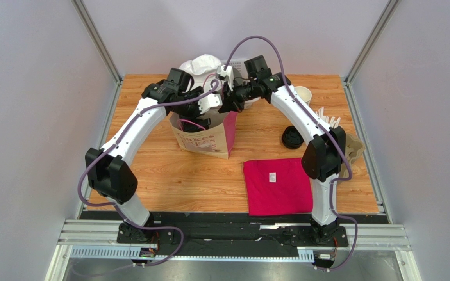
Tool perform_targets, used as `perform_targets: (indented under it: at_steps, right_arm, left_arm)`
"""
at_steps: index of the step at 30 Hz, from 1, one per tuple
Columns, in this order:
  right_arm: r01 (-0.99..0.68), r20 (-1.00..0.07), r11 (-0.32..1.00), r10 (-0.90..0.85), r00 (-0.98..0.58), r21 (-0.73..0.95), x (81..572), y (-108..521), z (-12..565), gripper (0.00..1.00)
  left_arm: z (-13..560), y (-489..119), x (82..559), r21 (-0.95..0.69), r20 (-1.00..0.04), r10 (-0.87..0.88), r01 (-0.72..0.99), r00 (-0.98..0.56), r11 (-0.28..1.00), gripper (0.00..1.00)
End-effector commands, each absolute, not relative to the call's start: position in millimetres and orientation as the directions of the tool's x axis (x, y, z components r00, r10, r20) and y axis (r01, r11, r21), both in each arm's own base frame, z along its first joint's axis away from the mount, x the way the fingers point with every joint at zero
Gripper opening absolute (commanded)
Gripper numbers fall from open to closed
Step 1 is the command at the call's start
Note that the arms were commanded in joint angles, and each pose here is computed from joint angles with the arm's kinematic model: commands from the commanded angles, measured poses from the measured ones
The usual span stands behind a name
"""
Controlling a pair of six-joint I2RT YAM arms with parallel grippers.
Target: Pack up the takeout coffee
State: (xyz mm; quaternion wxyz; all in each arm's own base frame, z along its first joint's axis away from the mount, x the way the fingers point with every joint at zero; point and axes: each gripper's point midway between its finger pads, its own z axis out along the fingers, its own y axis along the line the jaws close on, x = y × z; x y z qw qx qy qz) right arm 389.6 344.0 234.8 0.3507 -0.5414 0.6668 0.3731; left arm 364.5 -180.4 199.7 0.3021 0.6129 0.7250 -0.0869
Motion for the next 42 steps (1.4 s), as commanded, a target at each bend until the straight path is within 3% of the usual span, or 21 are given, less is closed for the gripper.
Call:
perform_targets:
  at_steps: [1,14,24,29,32,42]
  right_arm:
    - [-0.980,-0.835,0.153,-0.516,-0.191,0.130,377.2,333.2,224.6,0.00]
    - [-0.989,-0.840,0.101,-0.523,-0.142,0.105,357.1,330.8,227.8,0.00]
    - [-0.987,-0.842,0.127,-0.518,-0.149,0.096,369.7,335.6,232.2,0.01]
    - [-0.983,-0.842,0.161,-0.514,-0.164,0.094,376.4,336.4,238.2,0.28]
    - [-0.978,-0.847,0.190,-0.504,-0.169,0.083,382.8,337.4,248.5,0.39]
    - [-0.962,-0.873,0.274,-0.470,-0.133,-0.001,400.0,335.2,290.6,0.65]
  left_arm:
    - [244.5,-183.3,348.8,0.262,-0.612,0.790,0.931,-0.045,0.255,0.99]
    - [315.0,-185.1,353.1,0.298,-0.753,0.653,0.844,-0.079,0.446,0.96]
    - [358.7,-171.1,369.5,0.212,-0.840,0.505,0.738,-0.197,0.640,0.99]
    - [380.1,-161.6,378.7,0.161,-0.875,0.421,0.678,-0.237,0.717,0.99]
    - [387.2,-157.9,380.8,0.161,-0.881,0.407,0.657,-0.240,0.737,0.99]
    - [390.1,-138.6,396.0,0.112,-0.894,0.334,0.571,-0.300,0.813,0.99]
